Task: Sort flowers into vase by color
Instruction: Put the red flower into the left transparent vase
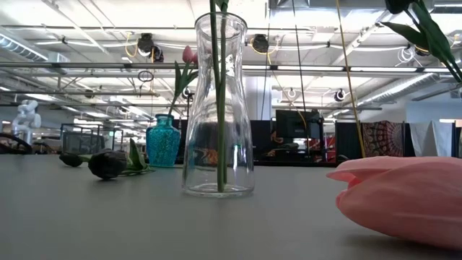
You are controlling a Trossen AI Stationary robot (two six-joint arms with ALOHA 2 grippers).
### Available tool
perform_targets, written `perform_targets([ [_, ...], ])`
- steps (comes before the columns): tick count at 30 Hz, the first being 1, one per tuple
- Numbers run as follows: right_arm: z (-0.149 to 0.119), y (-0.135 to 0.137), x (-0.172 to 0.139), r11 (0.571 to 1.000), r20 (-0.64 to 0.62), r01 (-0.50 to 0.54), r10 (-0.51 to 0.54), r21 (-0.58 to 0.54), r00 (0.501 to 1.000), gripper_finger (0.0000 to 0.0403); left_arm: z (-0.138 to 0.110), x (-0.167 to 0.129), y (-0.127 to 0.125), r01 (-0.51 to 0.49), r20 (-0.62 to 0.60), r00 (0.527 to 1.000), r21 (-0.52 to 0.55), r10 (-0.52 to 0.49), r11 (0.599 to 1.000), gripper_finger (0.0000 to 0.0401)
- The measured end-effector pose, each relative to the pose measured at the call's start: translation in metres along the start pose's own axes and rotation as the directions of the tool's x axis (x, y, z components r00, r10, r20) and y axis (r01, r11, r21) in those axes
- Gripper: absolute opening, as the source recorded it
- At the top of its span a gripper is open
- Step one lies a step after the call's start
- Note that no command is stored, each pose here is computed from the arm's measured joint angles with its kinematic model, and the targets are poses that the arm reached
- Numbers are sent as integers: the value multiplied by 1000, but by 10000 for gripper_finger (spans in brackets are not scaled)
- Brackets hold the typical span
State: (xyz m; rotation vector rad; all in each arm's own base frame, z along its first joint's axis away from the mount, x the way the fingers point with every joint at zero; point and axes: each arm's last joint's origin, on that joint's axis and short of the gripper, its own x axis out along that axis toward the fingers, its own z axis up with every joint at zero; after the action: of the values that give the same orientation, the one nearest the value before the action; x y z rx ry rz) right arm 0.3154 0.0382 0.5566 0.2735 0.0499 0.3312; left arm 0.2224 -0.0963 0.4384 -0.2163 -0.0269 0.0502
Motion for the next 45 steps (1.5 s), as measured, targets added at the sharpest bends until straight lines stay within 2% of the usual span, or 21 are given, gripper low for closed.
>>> perform_targets([
  [8,-17,27,17,996,-60,-76,73,-46,996,0,-1,0,0,-1,-11,1000,6,1,1000,76],
  [14,-38,37,41,993,-100,-11,-1,-115,995,0,-2,-1,-1,8,-15,1000,-4,-8,1000,76],
  [19,-53,42,57,987,-147,-14,-10,-159,989,0,-2,-1,-1,7,-19,1000,-17,-8,1000,76],
  [24,-59,40,55,978,-198,29,-71,-207,978,0,-2,-1,-2,19,-22,1000,-20,-19,1000,76],
  [30,-52,41,30,966,-258,23,-92,-258,962,0,-2,-1,-2,19,-23,1000,-17,-20,1000,76],
  [35,-37,46,0,952,-238,48,-124,-302,963,0,-2,-1,-2,19,-23,1000,-17,-19,1000,76],
  [45,-13,49,-82,936,-244,108,-197,-336,949,0,-3,-1,-2,7,-21,1000,-18,-7,1000,76],
])
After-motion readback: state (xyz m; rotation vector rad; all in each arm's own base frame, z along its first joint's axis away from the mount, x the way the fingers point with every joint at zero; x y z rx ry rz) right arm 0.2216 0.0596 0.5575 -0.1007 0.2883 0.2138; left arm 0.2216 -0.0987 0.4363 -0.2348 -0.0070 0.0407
